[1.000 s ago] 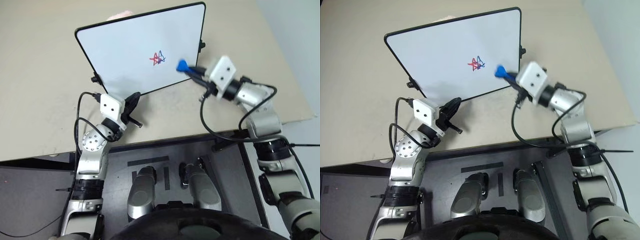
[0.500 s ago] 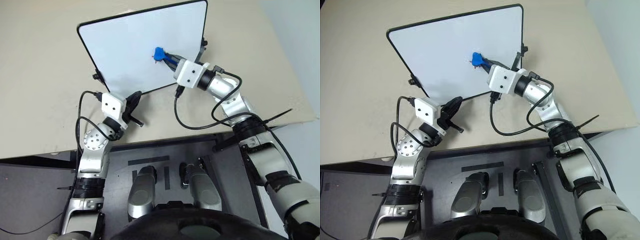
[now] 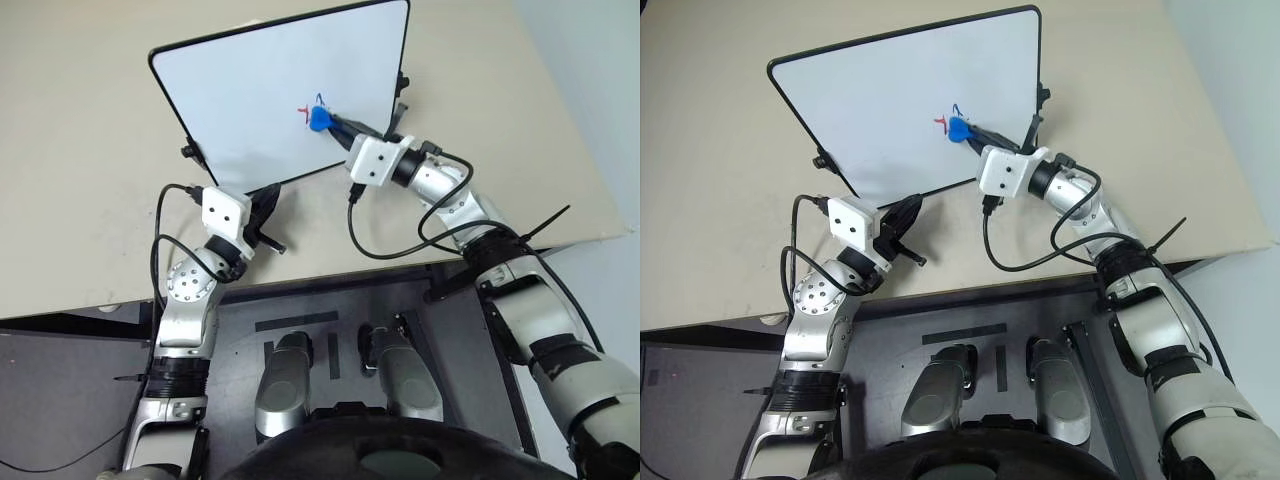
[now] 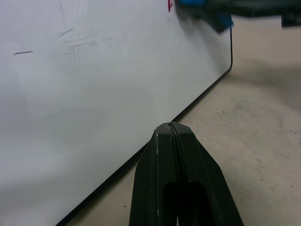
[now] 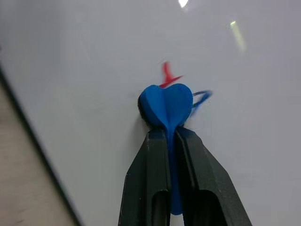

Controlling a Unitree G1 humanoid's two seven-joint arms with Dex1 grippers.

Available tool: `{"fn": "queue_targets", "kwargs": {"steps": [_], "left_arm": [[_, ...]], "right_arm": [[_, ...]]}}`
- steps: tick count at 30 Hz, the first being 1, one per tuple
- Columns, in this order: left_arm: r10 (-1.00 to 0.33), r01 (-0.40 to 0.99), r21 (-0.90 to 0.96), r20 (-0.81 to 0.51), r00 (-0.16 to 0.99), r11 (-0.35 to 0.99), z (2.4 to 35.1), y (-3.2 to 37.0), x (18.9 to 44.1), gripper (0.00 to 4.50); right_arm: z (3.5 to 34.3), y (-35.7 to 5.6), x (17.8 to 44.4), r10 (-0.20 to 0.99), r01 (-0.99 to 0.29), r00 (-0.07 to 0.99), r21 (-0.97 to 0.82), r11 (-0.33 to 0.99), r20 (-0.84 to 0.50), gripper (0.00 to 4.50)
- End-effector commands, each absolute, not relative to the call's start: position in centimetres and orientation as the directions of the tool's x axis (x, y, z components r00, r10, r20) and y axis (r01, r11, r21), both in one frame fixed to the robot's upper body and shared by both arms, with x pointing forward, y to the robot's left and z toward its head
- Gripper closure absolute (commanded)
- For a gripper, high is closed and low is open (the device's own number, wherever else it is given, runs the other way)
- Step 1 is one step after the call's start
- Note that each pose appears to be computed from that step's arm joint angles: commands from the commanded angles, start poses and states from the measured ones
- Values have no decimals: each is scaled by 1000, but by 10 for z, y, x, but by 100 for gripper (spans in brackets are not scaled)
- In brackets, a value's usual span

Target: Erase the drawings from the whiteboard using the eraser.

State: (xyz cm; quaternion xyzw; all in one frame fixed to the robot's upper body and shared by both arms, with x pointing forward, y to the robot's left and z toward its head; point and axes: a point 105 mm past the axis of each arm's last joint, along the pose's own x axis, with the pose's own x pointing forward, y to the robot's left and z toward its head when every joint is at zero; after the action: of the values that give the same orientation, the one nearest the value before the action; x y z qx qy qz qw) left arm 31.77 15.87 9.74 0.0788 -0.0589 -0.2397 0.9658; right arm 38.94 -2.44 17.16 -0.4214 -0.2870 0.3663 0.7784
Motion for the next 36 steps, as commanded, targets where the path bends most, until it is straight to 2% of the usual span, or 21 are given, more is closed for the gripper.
{"fn": "queue_targets", "kwargs": {"steps": [1,4,10,15,21,25,30,33,36], "left_arm": [[-482,453,208,118,868,867,109,156,318,450],[-481,452,207,119,869,868,109,156,318,450],[-479,449,209,123,869,869,110,156,320,450],[-477,447,211,124,870,869,110,157,320,450],[-481,450,213,125,868,867,111,156,321,450],[-484,452,213,126,866,866,111,156,321,450],[-484,453,213,126,866,865,111,156,322,450],[-486,455,212,127,865,865,111,155,322,450],[-485,454,212,128,865,865,111,155,323,450]], "right_arm": [[211,-30,394,775,-210,566,-859,466,282,441],[206,-28,394,780,-221,565,-862,455,267,441],[161,-19,391,812,-344,570,-862,373,124,441],[144,-13,386,834,-394,549,-861,322,61,441],[156,-11,387,839,-352,536,-878,324,94,441],[189,-10,386,826,-249,518,-884,396,224,441],[219,-4,379,825,-185,463,-875,448,325,441],[218,1,378,833,-190,455,-880,436,314,441],[197,5,380,846,-229,475,-894,385,243,441]]}}
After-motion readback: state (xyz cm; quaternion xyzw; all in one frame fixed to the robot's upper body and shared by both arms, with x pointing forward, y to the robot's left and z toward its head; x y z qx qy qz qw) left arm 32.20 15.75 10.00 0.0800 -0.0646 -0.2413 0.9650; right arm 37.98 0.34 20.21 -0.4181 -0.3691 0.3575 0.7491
